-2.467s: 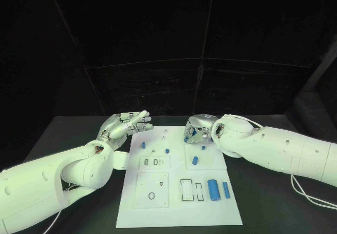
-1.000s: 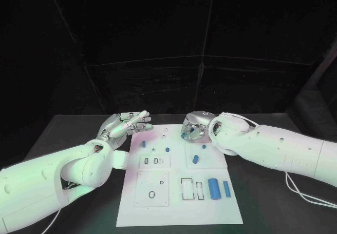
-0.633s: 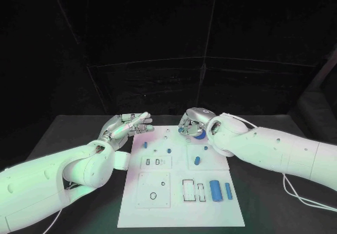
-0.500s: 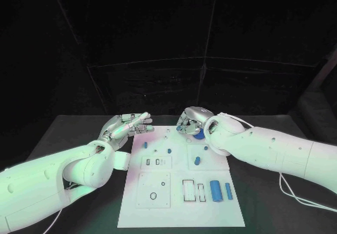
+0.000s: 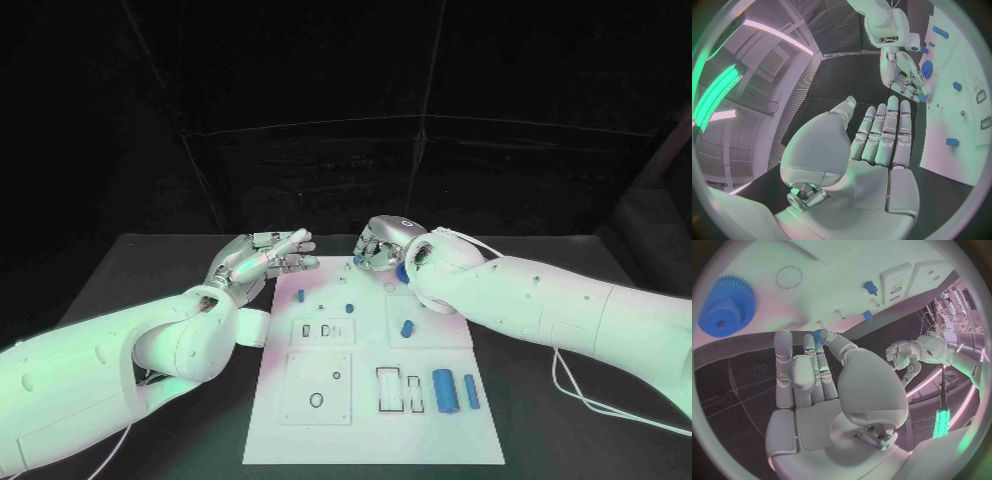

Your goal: Assemble the parts on the task board

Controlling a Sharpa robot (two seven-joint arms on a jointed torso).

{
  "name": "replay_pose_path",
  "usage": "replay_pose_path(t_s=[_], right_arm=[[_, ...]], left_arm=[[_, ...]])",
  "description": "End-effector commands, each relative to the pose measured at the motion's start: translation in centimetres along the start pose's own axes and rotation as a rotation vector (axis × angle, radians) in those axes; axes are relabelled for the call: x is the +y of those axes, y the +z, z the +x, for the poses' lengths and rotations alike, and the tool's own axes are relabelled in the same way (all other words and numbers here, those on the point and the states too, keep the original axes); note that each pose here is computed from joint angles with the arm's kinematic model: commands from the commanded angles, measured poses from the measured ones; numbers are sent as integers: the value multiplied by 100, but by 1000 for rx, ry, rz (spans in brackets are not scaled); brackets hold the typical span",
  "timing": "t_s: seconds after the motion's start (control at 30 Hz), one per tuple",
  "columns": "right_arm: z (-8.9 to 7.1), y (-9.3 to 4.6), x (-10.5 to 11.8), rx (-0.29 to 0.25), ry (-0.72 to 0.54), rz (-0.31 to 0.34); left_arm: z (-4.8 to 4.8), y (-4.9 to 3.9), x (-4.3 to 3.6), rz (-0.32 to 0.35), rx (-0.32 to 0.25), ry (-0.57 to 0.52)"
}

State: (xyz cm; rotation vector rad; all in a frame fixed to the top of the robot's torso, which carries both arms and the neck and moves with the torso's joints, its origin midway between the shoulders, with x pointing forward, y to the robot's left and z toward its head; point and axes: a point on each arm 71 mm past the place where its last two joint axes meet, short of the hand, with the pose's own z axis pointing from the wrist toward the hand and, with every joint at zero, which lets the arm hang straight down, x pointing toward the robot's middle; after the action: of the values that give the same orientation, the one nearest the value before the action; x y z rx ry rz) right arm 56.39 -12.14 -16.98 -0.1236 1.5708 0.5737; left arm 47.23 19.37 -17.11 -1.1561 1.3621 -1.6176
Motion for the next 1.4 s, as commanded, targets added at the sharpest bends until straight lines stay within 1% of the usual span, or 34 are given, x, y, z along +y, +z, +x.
replay_pose_path(t_s=[0.03,0.47,0.7,1.07,1.4], right_arm=[[27,25,22,51,-2,3],[49,80,115,71,-3,-9],[56,117,117,65,-9,3],[76,178,134,66,-27,14],[107,201,157,96,-38,12]], left_arm=[[16,5,-17,7,19,-3],[9,6,-26,7,19,-2],[17,9,-25,6,21,-3],[1,16,-25,6,19,-2],[-10,21,-25,5,17,-1]])
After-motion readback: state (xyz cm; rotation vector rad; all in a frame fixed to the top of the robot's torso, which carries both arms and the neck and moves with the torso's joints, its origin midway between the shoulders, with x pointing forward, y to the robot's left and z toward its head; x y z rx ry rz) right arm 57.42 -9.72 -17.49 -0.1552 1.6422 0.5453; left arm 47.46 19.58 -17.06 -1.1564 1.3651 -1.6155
